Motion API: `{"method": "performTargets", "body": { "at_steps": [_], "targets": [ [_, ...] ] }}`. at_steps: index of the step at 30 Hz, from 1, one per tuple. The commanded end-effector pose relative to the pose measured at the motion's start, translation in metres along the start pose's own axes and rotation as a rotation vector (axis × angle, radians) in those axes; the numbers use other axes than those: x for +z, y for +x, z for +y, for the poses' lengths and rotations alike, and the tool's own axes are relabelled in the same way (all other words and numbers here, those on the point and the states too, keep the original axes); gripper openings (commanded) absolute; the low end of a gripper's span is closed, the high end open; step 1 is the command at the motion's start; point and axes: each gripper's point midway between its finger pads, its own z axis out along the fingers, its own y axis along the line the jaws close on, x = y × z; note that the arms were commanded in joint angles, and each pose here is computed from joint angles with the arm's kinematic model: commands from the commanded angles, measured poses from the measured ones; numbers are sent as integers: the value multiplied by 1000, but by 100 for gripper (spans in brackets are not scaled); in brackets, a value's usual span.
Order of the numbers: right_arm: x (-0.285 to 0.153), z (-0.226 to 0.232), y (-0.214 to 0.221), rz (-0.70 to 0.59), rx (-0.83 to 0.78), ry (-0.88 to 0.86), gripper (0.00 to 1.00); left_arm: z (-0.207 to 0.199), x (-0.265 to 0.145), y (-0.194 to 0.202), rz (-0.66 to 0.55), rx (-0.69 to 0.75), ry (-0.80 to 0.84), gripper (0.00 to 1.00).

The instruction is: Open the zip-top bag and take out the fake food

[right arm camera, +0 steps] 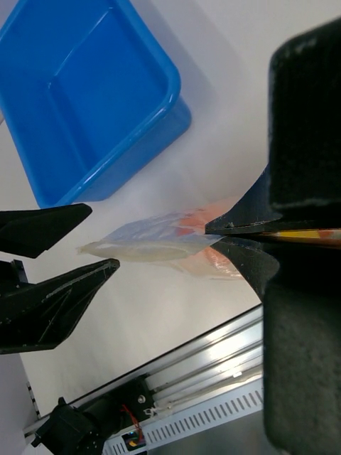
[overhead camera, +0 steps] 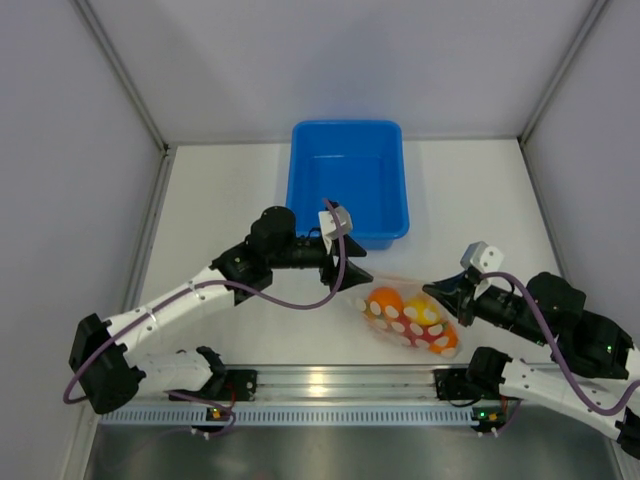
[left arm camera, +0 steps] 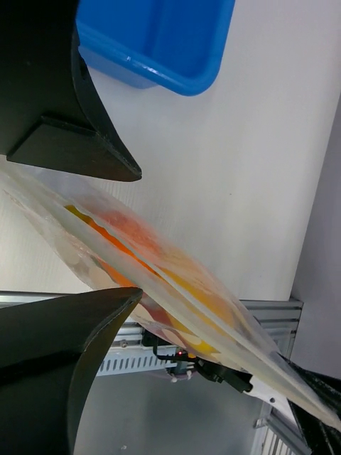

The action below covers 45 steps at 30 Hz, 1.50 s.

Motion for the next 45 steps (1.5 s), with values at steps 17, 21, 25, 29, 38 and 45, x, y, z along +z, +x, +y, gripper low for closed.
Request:
{"method": "performTargets", "body": {
  "at_steps": [17,21,25,29,38,45],
  "targets": [
    [8,11,-9,-32,-8,-63,0,-9,1,-51,-131,141,49,61],
    [6,11,-11,-43,-2,-62,0,-10,2,-45,-119,135,62,59],
    [6,9,-12,-47,6,-49,0,-16,3,-36,-99,119,104,58],
    [7,7,-12,-45,10,-39,0,-18,3,-30,-87,109,124,57],
    [5,11,-17,-72,11,-62,0,-5,14,-12,-46,82,99,53],
    [8,7,-17,-74,18,-37,0,-12,21,-4,-19,56,170,38]
  ]
}}
